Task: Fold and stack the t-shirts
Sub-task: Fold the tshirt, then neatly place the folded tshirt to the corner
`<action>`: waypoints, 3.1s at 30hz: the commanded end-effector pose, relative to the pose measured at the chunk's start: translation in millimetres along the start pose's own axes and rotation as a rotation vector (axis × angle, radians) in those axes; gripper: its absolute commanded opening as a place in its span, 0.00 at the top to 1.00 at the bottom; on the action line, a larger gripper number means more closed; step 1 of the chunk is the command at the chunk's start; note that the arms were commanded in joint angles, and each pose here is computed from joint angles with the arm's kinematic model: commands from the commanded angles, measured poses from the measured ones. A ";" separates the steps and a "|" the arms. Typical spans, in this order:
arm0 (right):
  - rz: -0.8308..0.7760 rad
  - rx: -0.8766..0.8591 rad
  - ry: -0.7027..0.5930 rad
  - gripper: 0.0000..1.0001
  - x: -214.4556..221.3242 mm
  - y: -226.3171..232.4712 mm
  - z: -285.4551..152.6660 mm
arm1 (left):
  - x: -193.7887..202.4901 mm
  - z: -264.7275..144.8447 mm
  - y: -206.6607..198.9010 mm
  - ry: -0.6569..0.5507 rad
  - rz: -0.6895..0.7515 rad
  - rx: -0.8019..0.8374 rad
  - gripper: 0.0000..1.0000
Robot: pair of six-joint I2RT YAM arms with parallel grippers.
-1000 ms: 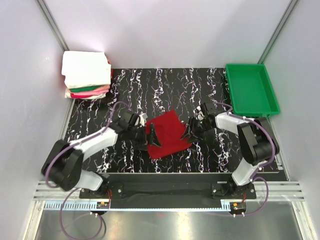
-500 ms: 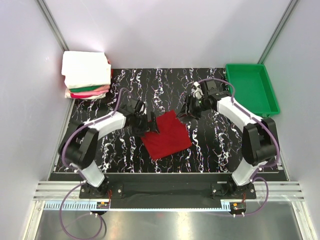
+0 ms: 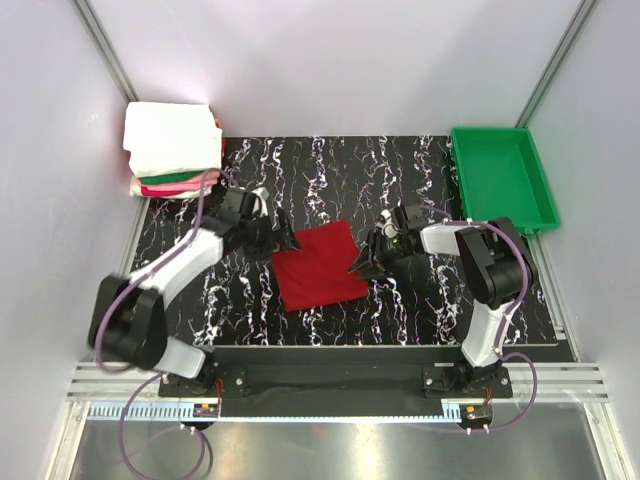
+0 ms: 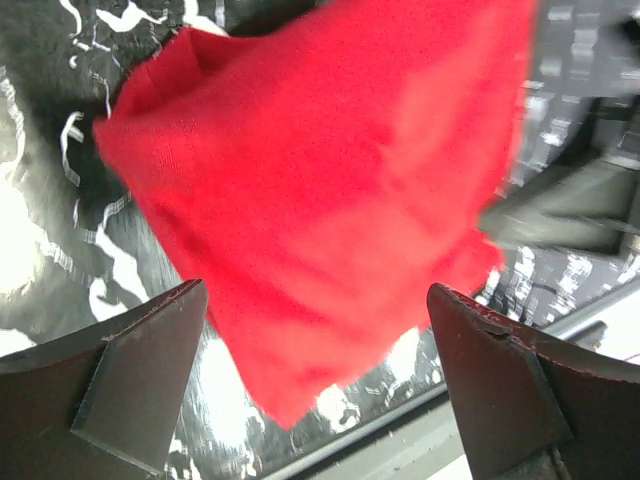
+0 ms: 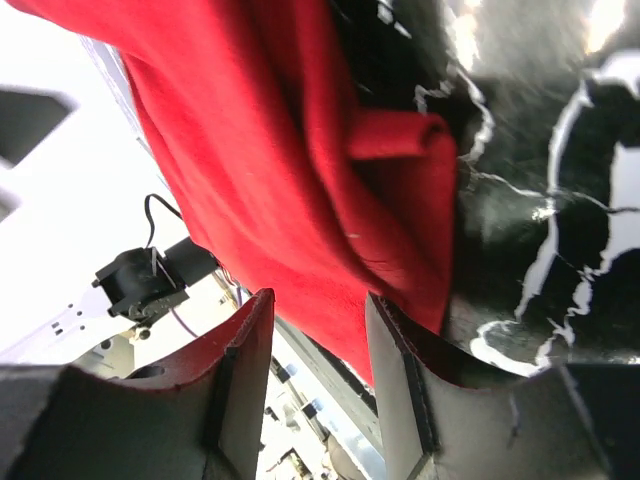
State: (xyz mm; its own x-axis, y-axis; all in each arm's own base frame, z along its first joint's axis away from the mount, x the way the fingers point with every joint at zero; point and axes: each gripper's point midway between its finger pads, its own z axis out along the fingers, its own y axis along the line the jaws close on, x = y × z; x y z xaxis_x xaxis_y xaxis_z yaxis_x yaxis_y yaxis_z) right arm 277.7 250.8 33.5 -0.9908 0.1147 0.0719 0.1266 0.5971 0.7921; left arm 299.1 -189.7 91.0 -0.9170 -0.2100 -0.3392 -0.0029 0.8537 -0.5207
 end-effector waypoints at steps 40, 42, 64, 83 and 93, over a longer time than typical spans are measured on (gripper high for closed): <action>-0.034 0.016 0.019 0.55 10.4 -33.0 15.6 | 37.0 73.1 72.7 -0.044 -0.242 0.057 0.53; -0.030 0.009 0.021 0.55 9.7 -33.1 17.1 | 39.1 78.0 63.4 -0.031 -0.224 0.083 0.57; -0.138 -0.068 -0.047 0.55 24.0 31.0 -34.8 | -84.0 -38.1 19.0 -0.060 0.109 0.007 1.00; -0.206 -0.054 -0.098 0.54 86.7 46.0 -88.3 | -236.2 -129.3 5.2 -0.264 0.163 0.071 1.00; -0.213 -0.037 -0.084 0.54 86.0 44.6 -88.9 | -300.8 -176.6 -2.3 -0.417 0.183 0.251 1.00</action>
State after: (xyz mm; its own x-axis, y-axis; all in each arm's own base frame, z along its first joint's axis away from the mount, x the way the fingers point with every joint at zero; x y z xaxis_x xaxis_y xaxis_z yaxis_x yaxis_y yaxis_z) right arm 190.1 216.8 123.5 -0.9919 0.0694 -0.1066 -0.0468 0.5800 0.8133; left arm 505.6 -36.8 287.9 -0.7168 -0.2795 -0.6388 0.1633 0.8234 -0.5434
